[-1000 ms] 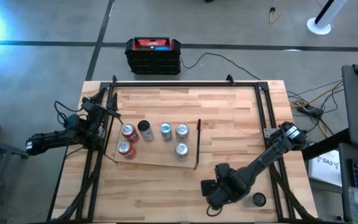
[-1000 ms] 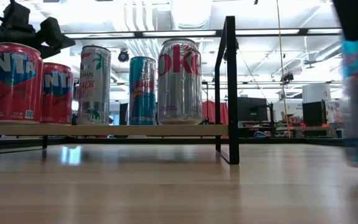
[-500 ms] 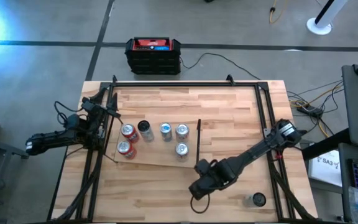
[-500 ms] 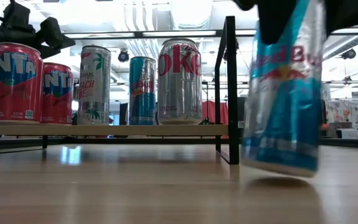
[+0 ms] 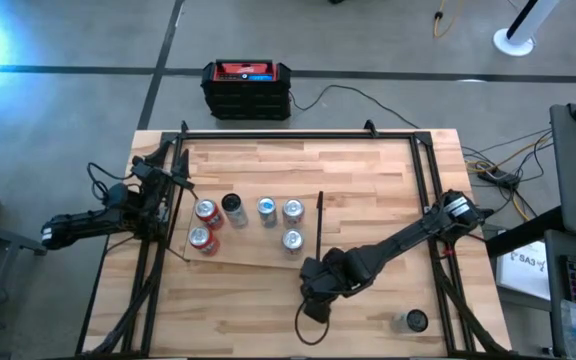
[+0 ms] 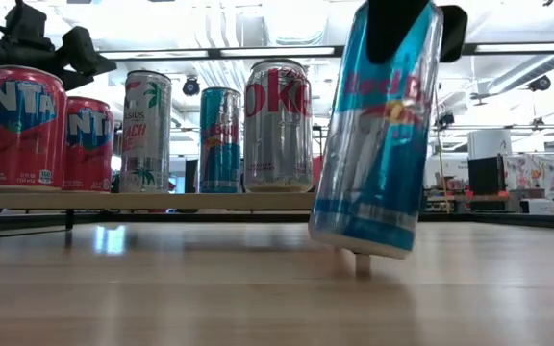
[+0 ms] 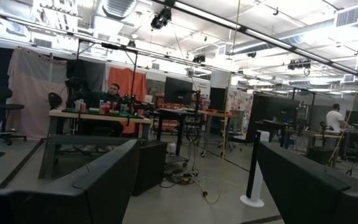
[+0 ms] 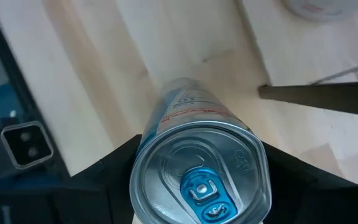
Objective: Place canned beverage on shelf
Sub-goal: Move the blue soda can to the bottom middle of the table
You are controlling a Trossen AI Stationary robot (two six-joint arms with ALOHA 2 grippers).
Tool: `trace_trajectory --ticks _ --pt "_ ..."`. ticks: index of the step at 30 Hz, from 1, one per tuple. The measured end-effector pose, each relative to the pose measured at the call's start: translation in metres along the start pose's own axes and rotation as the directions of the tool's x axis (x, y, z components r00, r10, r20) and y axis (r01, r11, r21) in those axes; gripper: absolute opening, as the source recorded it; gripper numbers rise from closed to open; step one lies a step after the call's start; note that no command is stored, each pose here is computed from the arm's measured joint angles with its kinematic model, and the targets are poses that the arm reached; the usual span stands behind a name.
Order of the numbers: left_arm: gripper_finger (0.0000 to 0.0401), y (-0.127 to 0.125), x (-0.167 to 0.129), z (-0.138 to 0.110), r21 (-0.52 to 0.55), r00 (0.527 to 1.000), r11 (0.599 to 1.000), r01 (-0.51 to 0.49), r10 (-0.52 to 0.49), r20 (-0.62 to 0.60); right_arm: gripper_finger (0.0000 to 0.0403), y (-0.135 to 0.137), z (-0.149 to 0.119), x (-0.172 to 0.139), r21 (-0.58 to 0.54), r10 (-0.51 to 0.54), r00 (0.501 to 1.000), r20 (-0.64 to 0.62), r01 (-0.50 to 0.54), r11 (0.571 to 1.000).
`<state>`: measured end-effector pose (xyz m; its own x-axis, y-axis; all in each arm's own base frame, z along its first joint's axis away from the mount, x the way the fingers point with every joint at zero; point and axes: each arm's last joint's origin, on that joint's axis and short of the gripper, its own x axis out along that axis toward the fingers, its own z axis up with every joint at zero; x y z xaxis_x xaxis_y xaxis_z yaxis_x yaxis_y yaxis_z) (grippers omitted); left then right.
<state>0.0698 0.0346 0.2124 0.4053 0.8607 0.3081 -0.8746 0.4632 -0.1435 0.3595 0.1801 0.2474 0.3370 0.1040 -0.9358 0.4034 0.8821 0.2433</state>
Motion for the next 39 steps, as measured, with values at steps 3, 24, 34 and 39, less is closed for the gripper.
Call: trace_trajectory --ticks 3,24,34,39 --pt "0.0311 0.0 0.0 0.0 0.0 1.0 1.0 0.0 0.0 0.0 0.0233 0.002 0.0 -0.002 -0.046 0.011 1.0 -0.001 -0.011 0.999" --pt "0.0311 0.0 0.0 0.0 0.0 1.0 1.0 0.0 0.0 0.0 0.025 -0.002 0.0 -0.002 -0.034 -0.067 0.997 0.041 0.069 0.997" --pt "0.0311 0.0 0.0 0.0 0.0 1.0 1.0 0.0 0.0 0.0 0.0272 0.0 -0.003 0.01 -0.047 -0.082 0.996 0.018 0.083 0.995" --pt "0.0311 0.0 0.0 0.0 0.0 1.0 1.0 0.0 0.0 0.0 0.0292 0.001 -0.004 0.01 -0.051 -0.08 0.997 0.016 0.081 0.995"
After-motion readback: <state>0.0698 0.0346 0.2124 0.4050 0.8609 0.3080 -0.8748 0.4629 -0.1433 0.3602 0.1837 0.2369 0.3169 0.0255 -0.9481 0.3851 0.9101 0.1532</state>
